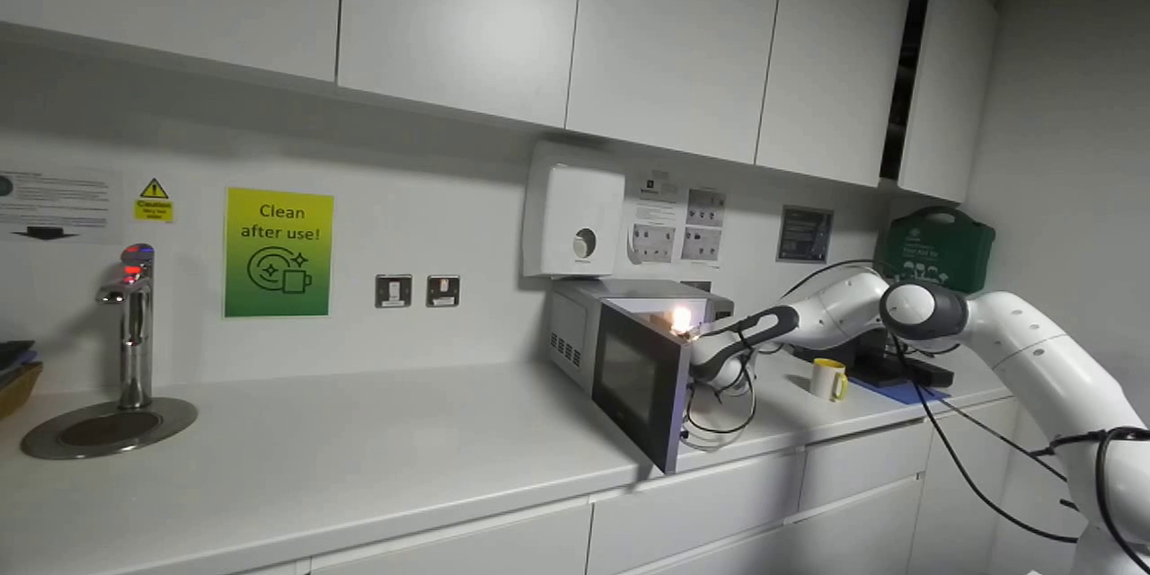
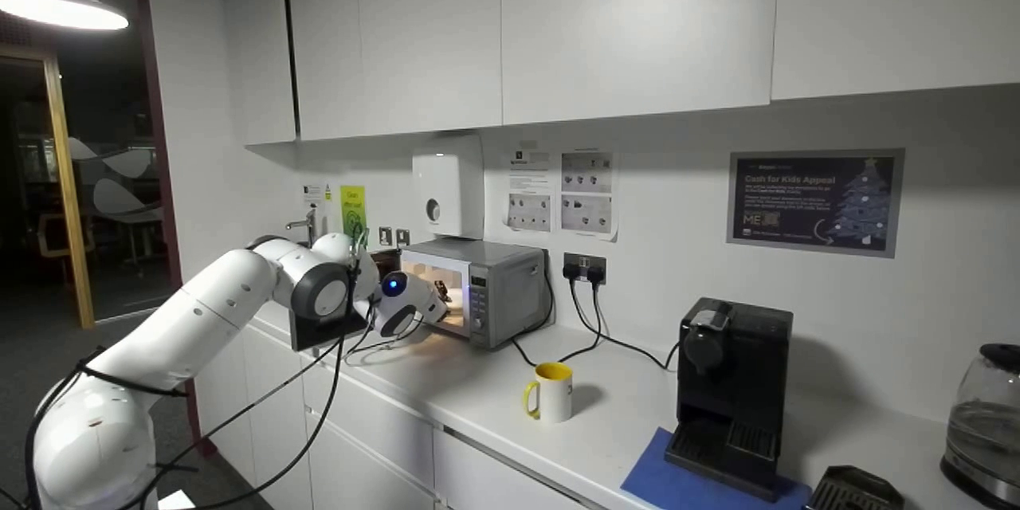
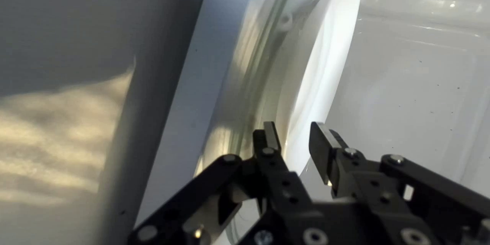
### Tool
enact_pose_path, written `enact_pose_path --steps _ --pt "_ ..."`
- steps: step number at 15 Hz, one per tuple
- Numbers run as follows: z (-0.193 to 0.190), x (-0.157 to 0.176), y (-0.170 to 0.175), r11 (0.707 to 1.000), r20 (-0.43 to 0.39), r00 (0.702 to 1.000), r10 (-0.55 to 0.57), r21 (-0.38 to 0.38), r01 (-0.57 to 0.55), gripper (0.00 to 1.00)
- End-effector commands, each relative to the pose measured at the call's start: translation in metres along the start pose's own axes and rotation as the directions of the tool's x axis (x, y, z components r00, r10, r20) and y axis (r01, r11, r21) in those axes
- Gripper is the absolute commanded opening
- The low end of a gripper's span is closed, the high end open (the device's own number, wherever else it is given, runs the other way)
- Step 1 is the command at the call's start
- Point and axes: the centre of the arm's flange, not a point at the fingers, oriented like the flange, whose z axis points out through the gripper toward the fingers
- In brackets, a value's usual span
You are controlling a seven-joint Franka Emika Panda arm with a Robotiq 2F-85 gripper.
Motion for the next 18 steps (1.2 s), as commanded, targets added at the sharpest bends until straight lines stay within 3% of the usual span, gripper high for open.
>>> enact_pose_path --steps 1,3,18 --pt "0.010 0.013 0.005 1.000 0.034 0.999 0.017 0.000 -0.017 0.07" --pt "0.010 0.015 0.008 1.000 0.038 0.999 0.022 0.000 -0.022 0.00" --pt "-0.020 -0.017 -0.015 1.000 0.066 0.998 0.002 0.010 -0.003 0.01"
